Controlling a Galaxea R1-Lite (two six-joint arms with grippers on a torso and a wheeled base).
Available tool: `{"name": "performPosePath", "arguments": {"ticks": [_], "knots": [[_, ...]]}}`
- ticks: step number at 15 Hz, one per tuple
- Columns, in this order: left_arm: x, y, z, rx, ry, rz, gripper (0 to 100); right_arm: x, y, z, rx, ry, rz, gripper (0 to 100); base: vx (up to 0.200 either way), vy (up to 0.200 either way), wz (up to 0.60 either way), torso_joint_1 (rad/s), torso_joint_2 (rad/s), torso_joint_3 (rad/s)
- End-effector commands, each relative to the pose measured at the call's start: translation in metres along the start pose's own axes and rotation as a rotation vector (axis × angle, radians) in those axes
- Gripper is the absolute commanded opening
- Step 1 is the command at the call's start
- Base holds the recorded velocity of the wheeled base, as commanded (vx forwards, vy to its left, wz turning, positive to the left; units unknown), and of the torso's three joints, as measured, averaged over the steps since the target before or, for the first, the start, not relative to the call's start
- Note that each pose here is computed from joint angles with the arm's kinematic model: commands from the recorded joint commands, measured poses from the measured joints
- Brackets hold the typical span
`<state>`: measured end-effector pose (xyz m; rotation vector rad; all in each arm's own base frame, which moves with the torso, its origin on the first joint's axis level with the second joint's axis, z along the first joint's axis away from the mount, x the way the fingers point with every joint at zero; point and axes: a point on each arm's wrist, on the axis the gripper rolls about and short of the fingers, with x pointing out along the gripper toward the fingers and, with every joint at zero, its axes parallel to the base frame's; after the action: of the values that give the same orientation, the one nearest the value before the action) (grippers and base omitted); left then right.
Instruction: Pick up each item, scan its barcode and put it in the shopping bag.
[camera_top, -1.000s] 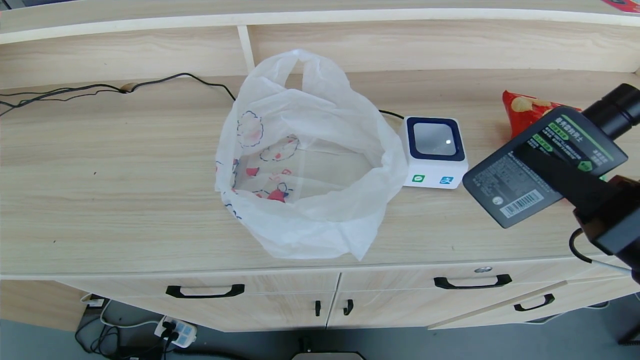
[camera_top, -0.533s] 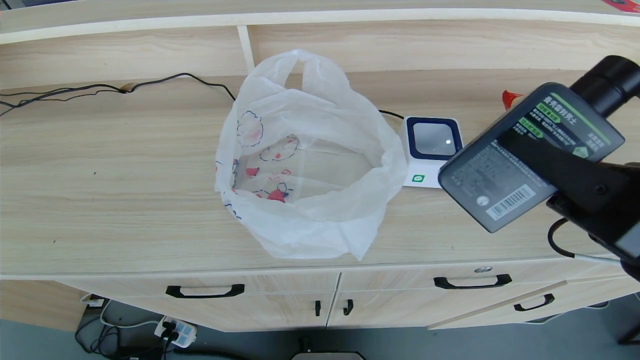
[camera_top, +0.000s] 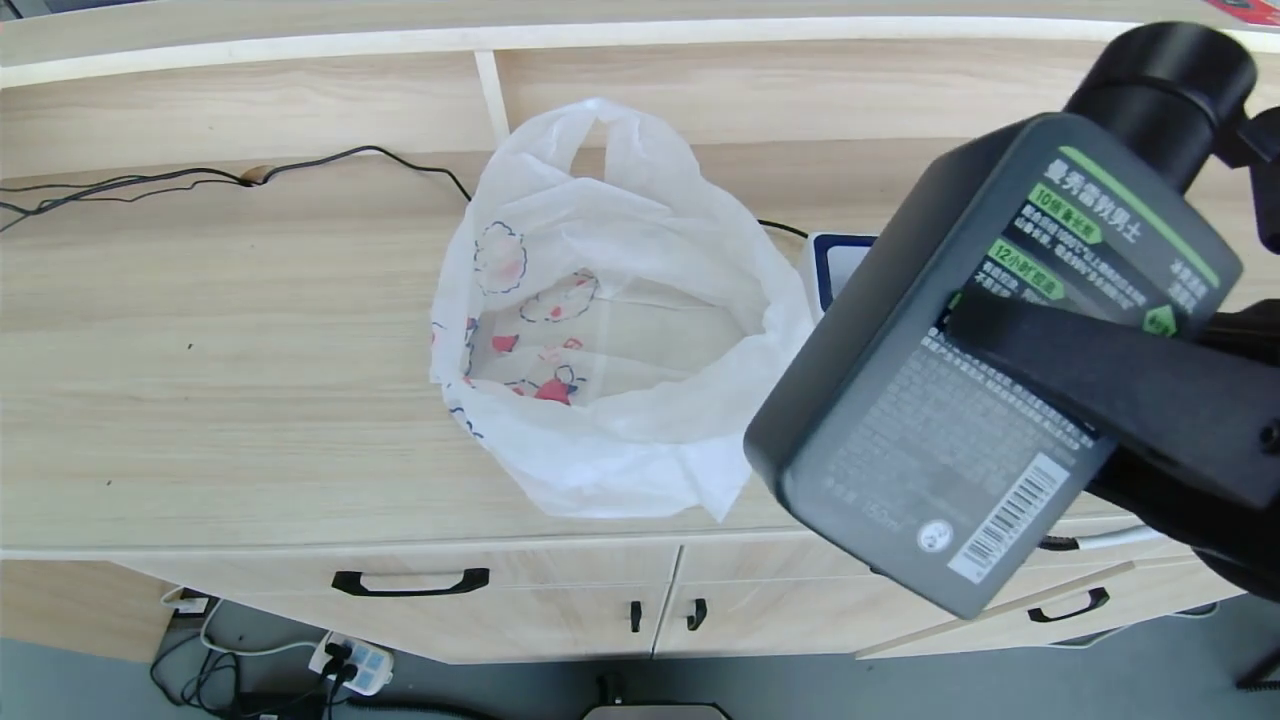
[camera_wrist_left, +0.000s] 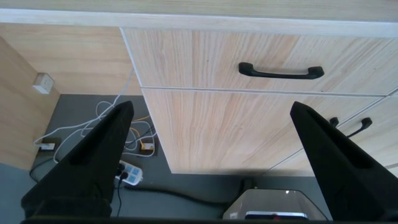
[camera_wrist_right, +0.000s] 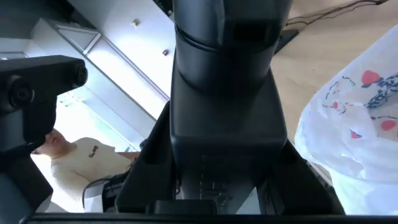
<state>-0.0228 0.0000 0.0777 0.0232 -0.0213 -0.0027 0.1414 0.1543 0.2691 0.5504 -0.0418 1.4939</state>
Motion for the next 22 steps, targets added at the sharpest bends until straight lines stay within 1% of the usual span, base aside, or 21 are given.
{"name": "performPosePath", "arguments": {"ticks": [1, 5, 6, 7, 14, 15, 16, 17, 18, 19, 20, 21, 22], "knots": [[0.000, 0.000, 0.000, 0.000, 0.000, -0.002, 100, 0.002, 0.002, 0.003, 0.012, -0.003, 0.016, 0, 0.000, 0.000, 0.00, 0.000, 0.00, 0.000], [0.000, 0.000, 0.000, 0.001, 0.001, 0.000, 100, 0.023, -0.006, 0.017, -0.001, -0.039, 0.040, 0, 0.000, 0.000, 0.00, 0.000, 0.00, 0.000], [0.000, 0.000, 0.000, 0.001, 0.001, 0.000, 100, 0.028, -0.010, 0.020, -0.015, -0.048, 0.041, 0, 0.000, 0.000, 0.00, 0.000, 0.00, 0.000], [0.000, 0.000, 0.000, 0.001, 0.001, 0.000, 100, 0.038, -0.009, 0.028, -0.043, -0.071, 0.063, 0, 0.000, 0.000, 0.00, 0.000, 0.00, 0.000], [0.000, 0.000, 0.000, 0.001, 0.001, -0.002, 100, 0.039, -0.013, 0.024, -0.034, -0.059, 0.055, 0, 0.000, 0.000, 0.00, 0.000, 0.00, 0.000], [0.000, 0.000, 0.000, 0.001, 0.001, 0.000, 100, 0.038, -0.014, 0.023, -0.049, -0.065, 0.040, 0, 0.000, 0.000, 0.00, 0.000, 0.00, 0.000], [0.000, 0.000, 0.000, 0.001, 0.001, 0.000, 100, 0.036, -0.018, 0.022, -0.080, -0.081, -0.002, 0, 0.000, 0.000, 0.00, 0.000, 0.00, 0.000], [0.000, 0.000, 0.000, 0.001, 0.001, 0.000, 100, 0.035, -0.025, 0.021, -0.124, -0.097, -0.056, 0, 0.000, 0.000, 0.00, 0.000, 0.00, 0.000], [0.000, 0.000, 0.000, 0.001, 0.001, 0.000, 100, 0.031, -0.052, 0.022, -0.306, -0.130, -0.223, 0, 0.000, 0.000, 0.00, 0.000, 0.00, 0.000], [0.000, 0.000, 0.000, 0.000, 0.001, 0.000, 100, 0.020, -0.069, 0.028, -0.423, -0.135, -0.331, 0, 0.000, 0.000, 0.00, 0.000, 0.00, 0.000], [0.000, 0.000, 0.000, 0.000, 0.001, 0.000, 100, 0.005, -0.084, 0.039, -0.544, -0.138, -0.431, 0, 0.000, 0.000, 0.00, 0.000, 0.00, 0.000], [0.000, 0.000, 0.000, 0.000, 0.001, 0.000, 100, -0.015, -0.099, 0.052, -0.697, -0.123, -0.555, 0, 0.000, 0.000, 0.00, 0.000, 0.00, 0.000], [0.000, 0.000, 0.000, 0.000, 0.000, 0.000, 100, -0.040, -0.112, 0.065, -0.835, -0.083, -0.673, 0, 0.000, 0.000, 0.00, 0.000, 0.00, 0.000]]}}
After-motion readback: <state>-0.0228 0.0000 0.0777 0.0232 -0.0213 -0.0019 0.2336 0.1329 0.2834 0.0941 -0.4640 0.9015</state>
